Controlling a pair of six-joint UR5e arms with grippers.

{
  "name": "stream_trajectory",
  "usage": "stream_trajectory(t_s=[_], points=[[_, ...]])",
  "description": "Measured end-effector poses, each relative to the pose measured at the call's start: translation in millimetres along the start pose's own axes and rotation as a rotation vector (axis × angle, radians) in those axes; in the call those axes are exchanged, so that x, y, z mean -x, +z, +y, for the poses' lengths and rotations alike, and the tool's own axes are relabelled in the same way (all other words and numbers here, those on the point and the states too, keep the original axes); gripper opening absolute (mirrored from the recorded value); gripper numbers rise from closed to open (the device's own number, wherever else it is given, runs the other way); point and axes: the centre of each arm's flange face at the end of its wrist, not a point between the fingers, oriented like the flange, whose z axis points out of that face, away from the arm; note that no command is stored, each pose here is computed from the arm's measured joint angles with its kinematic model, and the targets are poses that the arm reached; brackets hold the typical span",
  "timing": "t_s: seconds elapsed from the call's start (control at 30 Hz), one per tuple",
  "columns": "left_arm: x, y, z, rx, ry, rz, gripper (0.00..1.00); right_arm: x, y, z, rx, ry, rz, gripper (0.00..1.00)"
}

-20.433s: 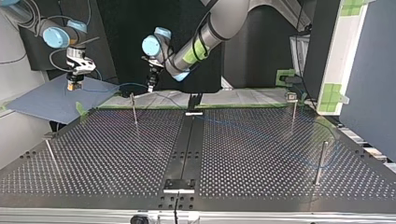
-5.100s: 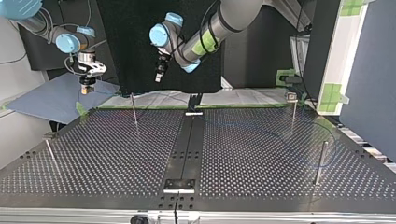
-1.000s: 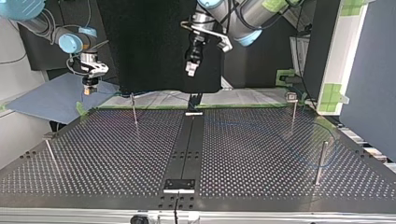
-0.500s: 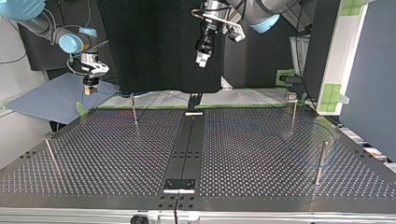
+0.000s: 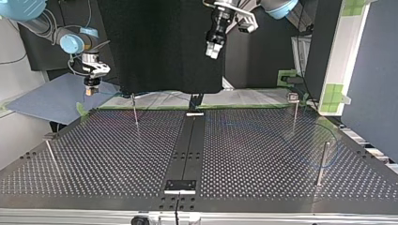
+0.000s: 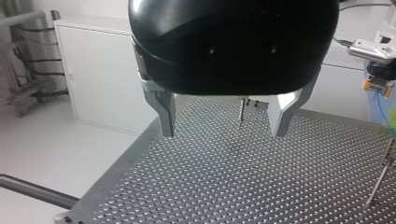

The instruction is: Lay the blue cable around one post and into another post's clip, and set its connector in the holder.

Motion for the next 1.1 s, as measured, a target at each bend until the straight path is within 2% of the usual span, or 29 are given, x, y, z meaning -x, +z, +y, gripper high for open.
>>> stream_trajectory(t_s=[0.13,0.23,0.57,0.77,0.9,1.1], points=[[2.7,-9.9,6.4,0.004,-0.003,-0.005,0.98,0.6,-0.1,-0.6,-0.001,0.0,-0.001,0.0],[-1.4,-19.1,13.3,0.011,0.005,0.009,0.98,0.6,0.0,-0.8,-0.001,0.0,-0.001,0.0],[-28.3,-53.6,41.5,0.047,0.058,0.095,0.98,1.1,0.0,-2.6,-0.004,0.0,-0.002,0.0],[-43.6,-71.7,57.3,0.065,0.071,0.123,0.98,1.2,0.0,-3.0,-0.005,0.0,-0.002,0.0],[-46.5,-75.1,62.0,0.071,0.064,0.112,0.98,1.3,0.0,-3.1,-0.005,0.0,-0.002,0.0],[-43.5,-69.8,62.5,0.076,0.045,0.065,0.98,1.0,0.2,-3.0,-0.005,-0.001,0.0,0.0]])
